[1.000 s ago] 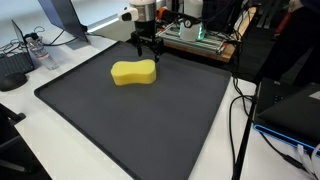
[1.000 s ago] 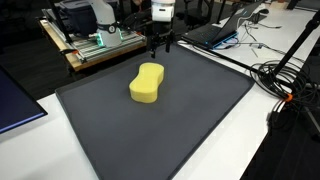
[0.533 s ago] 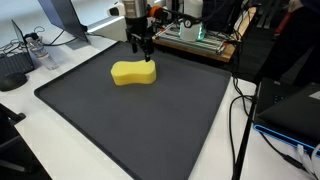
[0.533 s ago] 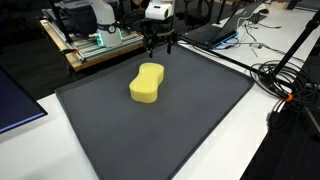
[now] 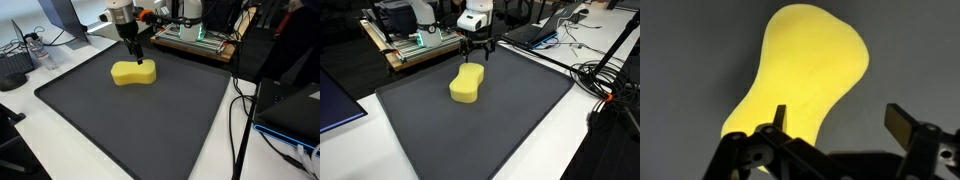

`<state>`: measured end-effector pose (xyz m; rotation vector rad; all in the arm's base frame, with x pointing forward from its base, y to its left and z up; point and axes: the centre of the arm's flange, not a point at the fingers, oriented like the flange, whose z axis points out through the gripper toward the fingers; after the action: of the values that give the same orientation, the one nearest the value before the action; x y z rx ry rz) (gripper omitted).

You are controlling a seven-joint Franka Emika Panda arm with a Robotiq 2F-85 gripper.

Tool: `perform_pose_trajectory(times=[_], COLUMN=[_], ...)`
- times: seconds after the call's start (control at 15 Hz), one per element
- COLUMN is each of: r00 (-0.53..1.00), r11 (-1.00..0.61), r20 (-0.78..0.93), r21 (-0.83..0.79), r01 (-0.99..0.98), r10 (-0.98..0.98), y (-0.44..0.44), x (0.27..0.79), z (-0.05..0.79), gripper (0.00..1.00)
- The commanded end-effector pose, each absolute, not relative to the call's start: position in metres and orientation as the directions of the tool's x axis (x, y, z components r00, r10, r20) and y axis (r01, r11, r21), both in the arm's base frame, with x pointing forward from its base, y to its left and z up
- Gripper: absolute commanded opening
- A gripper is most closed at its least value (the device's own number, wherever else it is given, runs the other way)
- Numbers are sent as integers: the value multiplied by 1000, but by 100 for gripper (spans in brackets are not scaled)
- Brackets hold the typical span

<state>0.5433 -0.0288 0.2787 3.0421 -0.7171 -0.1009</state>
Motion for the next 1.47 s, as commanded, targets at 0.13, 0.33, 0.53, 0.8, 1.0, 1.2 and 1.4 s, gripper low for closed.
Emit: perform_pose_trajectory(times=[0.13,0.33,0.53,0.8,1.0,1.2,1.4], r00=[825,809,798,822,838,862,874], r11=[-830,-801,-763,-736,-724,-716,-707], r20=[-176,-195,-216,-206,-193,-173,-160], r21=[-64,-137,-236,-370,-430,-492,-530], r01=[-554,-582,-602,-567,-540,-495,-468], r10=[-537,-555,-563,-530,-511,-476,-458], y=[-75,-104,-133,-164,-175,-176,-174], x=[567,565,555,535,523,514,505], z=[293,299,301,296,288,280,271], gripper=[100,100,100,100,100,100,100])
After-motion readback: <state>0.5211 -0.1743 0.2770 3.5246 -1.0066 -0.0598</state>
